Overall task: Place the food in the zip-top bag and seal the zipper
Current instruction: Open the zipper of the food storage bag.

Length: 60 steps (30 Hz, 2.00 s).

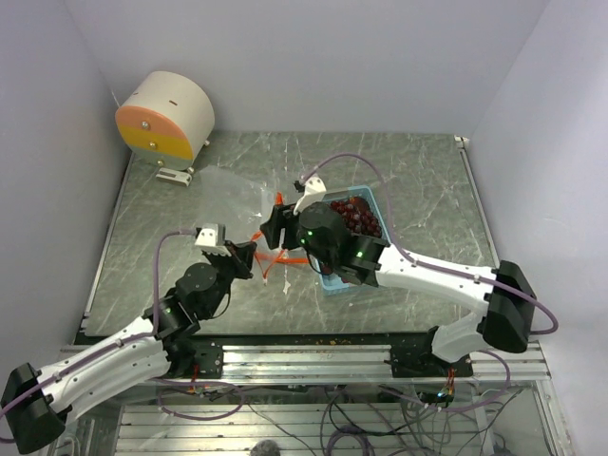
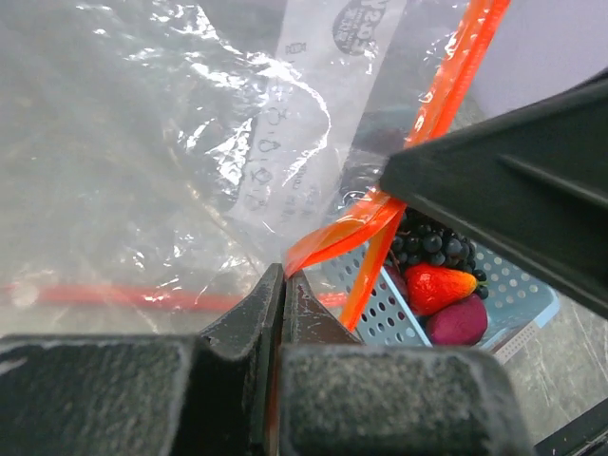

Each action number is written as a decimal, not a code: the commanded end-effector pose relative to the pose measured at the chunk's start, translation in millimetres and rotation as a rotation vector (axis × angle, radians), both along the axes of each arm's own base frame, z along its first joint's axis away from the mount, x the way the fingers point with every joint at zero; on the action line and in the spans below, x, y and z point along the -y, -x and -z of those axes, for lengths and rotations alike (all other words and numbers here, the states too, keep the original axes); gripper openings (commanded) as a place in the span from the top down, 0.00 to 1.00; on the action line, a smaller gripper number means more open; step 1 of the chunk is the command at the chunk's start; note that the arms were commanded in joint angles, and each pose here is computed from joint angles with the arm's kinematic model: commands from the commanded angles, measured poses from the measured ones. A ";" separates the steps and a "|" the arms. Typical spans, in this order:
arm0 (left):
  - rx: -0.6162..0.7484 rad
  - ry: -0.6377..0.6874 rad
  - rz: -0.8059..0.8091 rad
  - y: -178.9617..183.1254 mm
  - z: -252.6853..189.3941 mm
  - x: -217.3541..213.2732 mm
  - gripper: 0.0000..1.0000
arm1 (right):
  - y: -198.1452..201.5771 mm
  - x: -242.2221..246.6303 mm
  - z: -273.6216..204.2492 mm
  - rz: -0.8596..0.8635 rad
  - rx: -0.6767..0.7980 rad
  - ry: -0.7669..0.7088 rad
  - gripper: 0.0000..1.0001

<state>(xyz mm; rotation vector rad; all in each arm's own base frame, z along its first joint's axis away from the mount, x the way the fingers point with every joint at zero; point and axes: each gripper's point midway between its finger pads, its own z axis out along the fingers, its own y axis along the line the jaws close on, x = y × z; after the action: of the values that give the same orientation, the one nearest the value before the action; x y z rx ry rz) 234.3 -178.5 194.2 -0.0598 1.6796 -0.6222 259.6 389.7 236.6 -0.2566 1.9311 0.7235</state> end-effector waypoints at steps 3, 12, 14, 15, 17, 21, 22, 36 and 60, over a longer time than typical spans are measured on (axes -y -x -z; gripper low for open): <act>-0.015 -0.042 -0.055 3.1 -1.3 -18.0 0.93 | 20.0 9.3 -39.6 -0.113 0.110 -0.078 0.27; -0.033 -0.027 -0.013 6.5 -9.0 -9.8 0.93 | 25.1 20.4 -12.7 -0.130 0.093 0.012 0.26; -0.033 -0.017 -0.002 7.5 -12.0 -7.3 0.93 | 26.1 12.7 -6.7 -0.158 0.090 0.018 0.26; -0.033 -0.013 0.003 7.9 -13.6 -6.6 0.93 | 25.2 9.8 -2.8 -0.163 0.087 0.025 0.26; -0.035 -0.007 0.012 9.3 -16.5 -5.8 0.93 | 22.0 5.5 5.9 -0.160 0.075 0.041 0.26; -0.031 0.015 0.063 16.9 -25.6 -1.1 0.93 | 11.5 3.9 18.2 -0.121 0.089 0.079 0.26; -0.030 0.024 0.080 19.4 -27.9 0.5 0.93 | 8.7 3.5 18.7 -0.113 0.097 0.082 0.26; -0.022 0.070 0.232 46.6 -42.7 9.2 0.93 | -20.2 -3.5 46.1 -0.013 0.102 0.151 0.83; -0.049 0.003 -0.007 14.2 -55.8 -15.1 0.31 | -4.6 0.9 41.8 0.014 0.107 0.153 1.00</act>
<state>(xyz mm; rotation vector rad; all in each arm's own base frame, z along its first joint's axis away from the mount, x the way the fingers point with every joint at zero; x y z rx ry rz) 212.9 -133.0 228.9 -0.1734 1.7810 -0.5185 269.4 366.2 179.5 -0.3478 1.9083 0.4683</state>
